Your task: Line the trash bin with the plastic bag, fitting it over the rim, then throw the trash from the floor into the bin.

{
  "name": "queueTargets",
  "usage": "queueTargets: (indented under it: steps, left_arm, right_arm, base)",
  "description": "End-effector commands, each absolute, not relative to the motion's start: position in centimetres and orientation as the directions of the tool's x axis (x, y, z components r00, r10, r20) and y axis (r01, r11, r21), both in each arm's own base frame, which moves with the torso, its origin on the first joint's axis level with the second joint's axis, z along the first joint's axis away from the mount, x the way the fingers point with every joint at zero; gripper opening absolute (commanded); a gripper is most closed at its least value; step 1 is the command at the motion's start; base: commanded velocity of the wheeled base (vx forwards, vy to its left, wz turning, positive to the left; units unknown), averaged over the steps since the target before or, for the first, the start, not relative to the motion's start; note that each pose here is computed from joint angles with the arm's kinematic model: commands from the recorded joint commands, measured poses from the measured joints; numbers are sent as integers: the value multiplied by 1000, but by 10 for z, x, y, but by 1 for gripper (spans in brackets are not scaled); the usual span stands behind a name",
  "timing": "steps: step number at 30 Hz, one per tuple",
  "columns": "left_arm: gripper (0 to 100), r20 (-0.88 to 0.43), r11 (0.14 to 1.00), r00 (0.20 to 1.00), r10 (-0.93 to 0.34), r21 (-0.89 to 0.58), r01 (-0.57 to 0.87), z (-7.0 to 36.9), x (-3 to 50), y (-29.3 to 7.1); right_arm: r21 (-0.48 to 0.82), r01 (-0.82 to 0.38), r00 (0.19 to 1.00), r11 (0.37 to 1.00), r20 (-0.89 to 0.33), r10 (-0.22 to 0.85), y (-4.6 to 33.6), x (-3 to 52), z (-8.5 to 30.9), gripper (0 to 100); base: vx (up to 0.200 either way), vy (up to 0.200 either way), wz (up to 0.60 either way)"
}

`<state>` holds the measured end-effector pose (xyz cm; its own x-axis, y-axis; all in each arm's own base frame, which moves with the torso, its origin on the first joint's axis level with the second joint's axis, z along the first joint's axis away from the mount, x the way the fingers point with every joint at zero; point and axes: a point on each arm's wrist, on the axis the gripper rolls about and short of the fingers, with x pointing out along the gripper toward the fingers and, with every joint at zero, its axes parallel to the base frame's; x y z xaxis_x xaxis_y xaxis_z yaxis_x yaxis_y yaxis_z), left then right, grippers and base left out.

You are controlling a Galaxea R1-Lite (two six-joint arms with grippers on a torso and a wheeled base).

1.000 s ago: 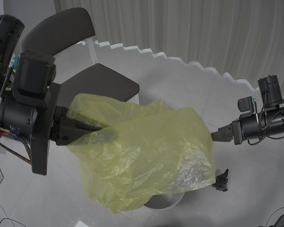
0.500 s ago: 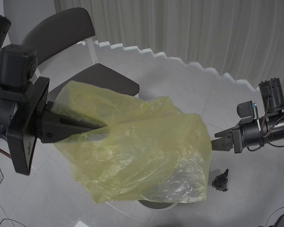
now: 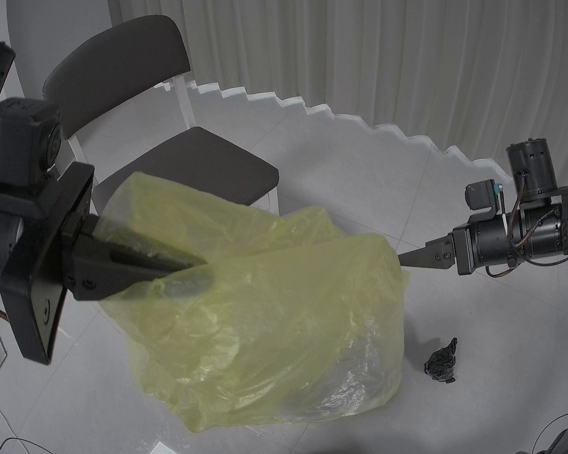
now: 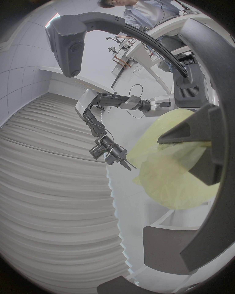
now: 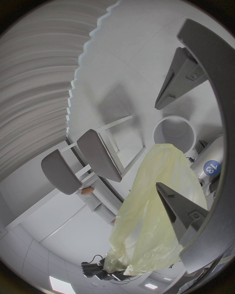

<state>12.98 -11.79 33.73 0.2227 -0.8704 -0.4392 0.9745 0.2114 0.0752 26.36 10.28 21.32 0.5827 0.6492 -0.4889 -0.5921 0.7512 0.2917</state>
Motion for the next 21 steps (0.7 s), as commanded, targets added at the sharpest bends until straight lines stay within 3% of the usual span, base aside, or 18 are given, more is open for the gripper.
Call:
queueTargets:
  steps: [1,11,19,21]
  left_arm:
    - [0,-439,215,226,-870,75,974,336,129,-117]
    - [0,-422,222,239,-875,90,971,332,135,-119]
    - [0,-414,228,247,-876,96,969,330,136,-120]
    - [0,-405,230,252,-879,104,968,329,136,-119]
  right_arm:
    - [282,-591,613,756,-452,648,99,267,231,100]
    - [315,-617,509,721,-539,671,123,263,197,100]
    - [326,-640,464,696,-557,689,126,241,197,100]
    - [342,-679,363,650,-612,702,132,206,190,100]
  base:
    - [0,0,0]
    - [0,0,0]
    - [0,0,0]
    - [0,0,0]
